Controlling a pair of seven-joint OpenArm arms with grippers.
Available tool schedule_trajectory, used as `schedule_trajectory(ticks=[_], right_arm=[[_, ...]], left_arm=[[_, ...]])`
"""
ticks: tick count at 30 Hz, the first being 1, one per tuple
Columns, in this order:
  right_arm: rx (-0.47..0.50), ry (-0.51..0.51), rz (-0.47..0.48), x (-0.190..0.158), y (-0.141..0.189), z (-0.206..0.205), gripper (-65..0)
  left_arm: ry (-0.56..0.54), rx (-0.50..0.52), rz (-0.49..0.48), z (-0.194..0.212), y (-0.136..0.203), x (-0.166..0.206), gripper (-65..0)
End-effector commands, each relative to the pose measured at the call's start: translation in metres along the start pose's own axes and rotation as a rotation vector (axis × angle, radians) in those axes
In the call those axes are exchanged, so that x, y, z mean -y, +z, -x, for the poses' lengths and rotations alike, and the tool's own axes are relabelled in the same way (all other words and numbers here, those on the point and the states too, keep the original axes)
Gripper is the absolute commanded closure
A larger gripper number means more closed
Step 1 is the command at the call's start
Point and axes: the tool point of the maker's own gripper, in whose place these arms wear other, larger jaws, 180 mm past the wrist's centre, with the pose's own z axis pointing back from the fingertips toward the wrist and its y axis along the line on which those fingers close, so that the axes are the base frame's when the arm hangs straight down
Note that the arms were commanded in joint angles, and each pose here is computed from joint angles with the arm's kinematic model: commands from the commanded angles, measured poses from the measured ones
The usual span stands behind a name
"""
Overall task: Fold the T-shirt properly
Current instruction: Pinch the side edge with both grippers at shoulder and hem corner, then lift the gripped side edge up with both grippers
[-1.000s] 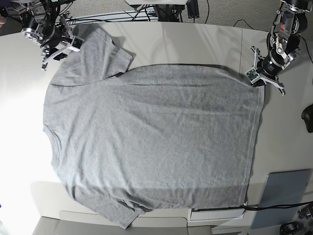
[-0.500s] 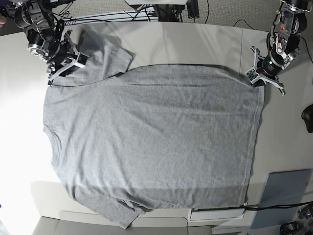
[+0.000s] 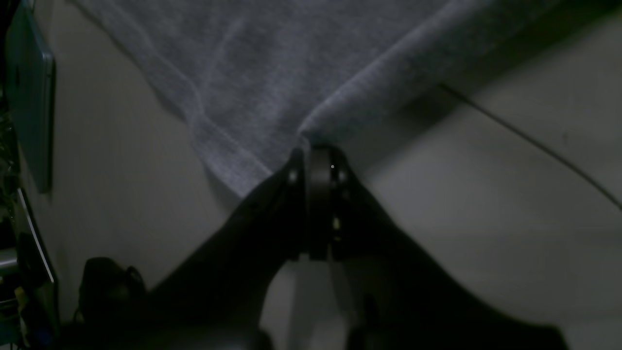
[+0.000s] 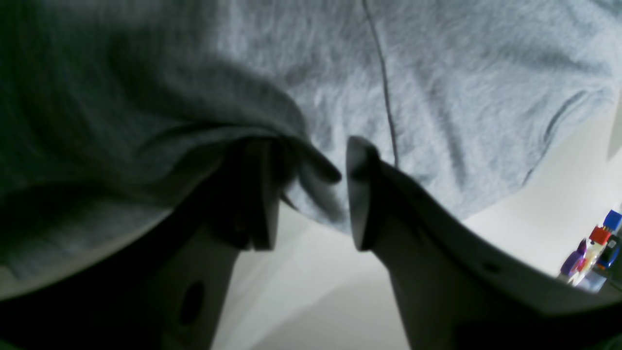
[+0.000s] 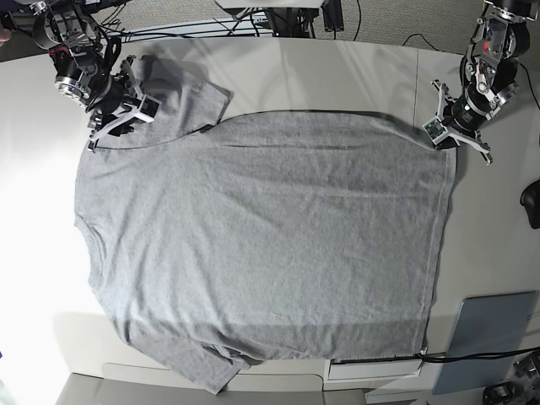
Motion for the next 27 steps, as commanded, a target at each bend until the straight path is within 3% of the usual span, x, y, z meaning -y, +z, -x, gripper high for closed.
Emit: schedule_trajectory(ticks=[1,7,14,19,27], right_arm=[[0.005,0.009,-0.036,-0.008,0.001,0.000,-23.3],[-0.005,0.010,-0.036,-0.008,0.001,0.002,-22.6],[-0.081,-0.024,-0.056,-0.011,0.002,0.015,0.0],[-0.125,-0.115,0.093,0.015,0.005,0.023,0.0],[-0.178,-0.042,0.115,0.013,0.037,0.033,0.0]], left_arm=[[-0.018,-0.073,0.080,0.018,0.002,0.020,0.0],[-0.018,-0.073,0.081,0.018,0.002,0.020,0.0],[-0.017,-0.073,0.080,0.018,0.002,0.020,0.0],[0.072,-0.047,0.089,0.012,0.002,0.022,0.0],[0.146,-0.115,0.122,0.022,0.014,0.039,0.0]])
